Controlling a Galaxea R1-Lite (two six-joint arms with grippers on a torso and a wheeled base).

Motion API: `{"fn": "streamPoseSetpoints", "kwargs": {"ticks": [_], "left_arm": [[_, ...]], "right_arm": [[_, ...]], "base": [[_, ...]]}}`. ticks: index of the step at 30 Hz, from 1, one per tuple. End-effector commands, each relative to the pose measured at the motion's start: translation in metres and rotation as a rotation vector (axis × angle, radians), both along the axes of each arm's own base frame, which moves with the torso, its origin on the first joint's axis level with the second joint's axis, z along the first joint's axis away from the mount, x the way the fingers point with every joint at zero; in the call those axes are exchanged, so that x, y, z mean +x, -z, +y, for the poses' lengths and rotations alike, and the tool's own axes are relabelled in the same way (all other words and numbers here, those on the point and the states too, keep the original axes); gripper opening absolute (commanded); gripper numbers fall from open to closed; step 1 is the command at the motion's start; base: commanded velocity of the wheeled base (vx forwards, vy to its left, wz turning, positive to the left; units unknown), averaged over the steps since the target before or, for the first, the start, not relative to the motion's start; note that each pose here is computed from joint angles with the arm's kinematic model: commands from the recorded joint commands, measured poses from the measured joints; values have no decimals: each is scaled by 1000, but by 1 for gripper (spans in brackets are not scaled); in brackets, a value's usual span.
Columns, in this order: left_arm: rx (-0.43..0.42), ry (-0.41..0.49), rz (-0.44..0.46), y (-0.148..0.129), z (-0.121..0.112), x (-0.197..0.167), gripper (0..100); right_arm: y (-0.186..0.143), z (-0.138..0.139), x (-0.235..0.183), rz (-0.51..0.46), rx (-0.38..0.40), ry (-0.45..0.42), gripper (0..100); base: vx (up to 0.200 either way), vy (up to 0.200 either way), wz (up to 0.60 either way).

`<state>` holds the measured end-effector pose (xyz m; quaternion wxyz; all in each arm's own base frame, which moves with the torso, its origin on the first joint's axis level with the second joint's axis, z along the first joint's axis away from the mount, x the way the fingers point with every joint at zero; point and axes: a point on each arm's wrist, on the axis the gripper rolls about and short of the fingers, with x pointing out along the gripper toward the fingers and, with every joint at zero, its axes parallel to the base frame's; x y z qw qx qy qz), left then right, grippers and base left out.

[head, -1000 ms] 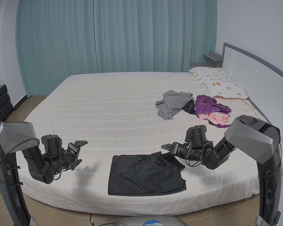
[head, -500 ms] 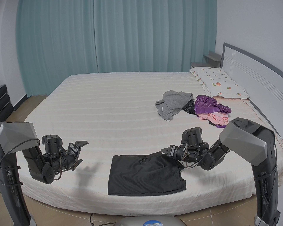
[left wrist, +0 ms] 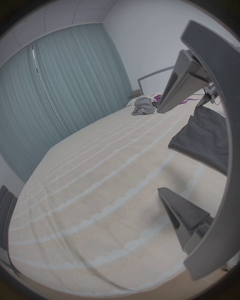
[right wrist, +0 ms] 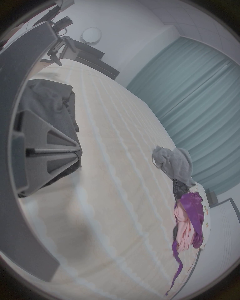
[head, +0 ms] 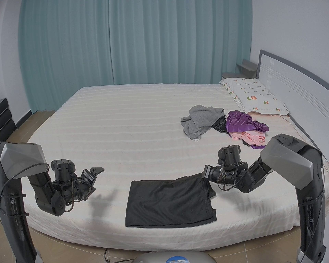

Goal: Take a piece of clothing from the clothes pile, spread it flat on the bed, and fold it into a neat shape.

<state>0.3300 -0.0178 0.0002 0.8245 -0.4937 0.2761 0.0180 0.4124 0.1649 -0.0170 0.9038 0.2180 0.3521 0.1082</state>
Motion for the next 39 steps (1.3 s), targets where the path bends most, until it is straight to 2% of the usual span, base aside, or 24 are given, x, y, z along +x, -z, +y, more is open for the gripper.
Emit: {"fn": "streamPoseSetpoints", "kwargs": {"ticks": [1, 7, 8, 10, 16, 19, 21, 22, 28, 39], "left_arm": [[9, 23, 11, 6, -10, 2, 100], [69, 118, -17, 8, -33, 14, 100], [89, 169, -22, 4, -49, 24, 100], [91, 205, -2, 1, -65, 33, 100], [111, 254, 26, 3, -93, 50, 100], [143, 292, 40, 15, -114, 59, 100], [143, 292, 40, 15, -114, 59, 100], [193, 292, 46, 23, -123, 68, 100], [311, 253, 61, 40, -132, 79, 100], [323, 243, 61, 42, -133, 80, 100]], "right_arm": [[-12, -13, 2, -17, 13, 35, 0], [-7, -14, 0, 1, 8, 36, 0], [-4, -13, -1, 7, 6, 33, 0], [-2, -12, -1, 8, 9, 32, 0], [-2, -11, -2, 22, 28, 46, 0], [-1, -11, -2, 28, 36, 52, 0], [-1, -11, -2, 28, 36, 52, 0], [-2, -11, -2, 29, 42, 54, 0], [-1, -11, -3, 37, 49, 57, 0], [2, -10, -3, 41, 47, 55, 0]], "base": [[0, 0, 0], [0, 0, 0], [0, 0, 0], [0, 0, 0], [0, 0, 0], [0, 0, 0], [0, 0, 0], [0, 0, 0], [0, 0, 0], [0, 0, 0]]}}
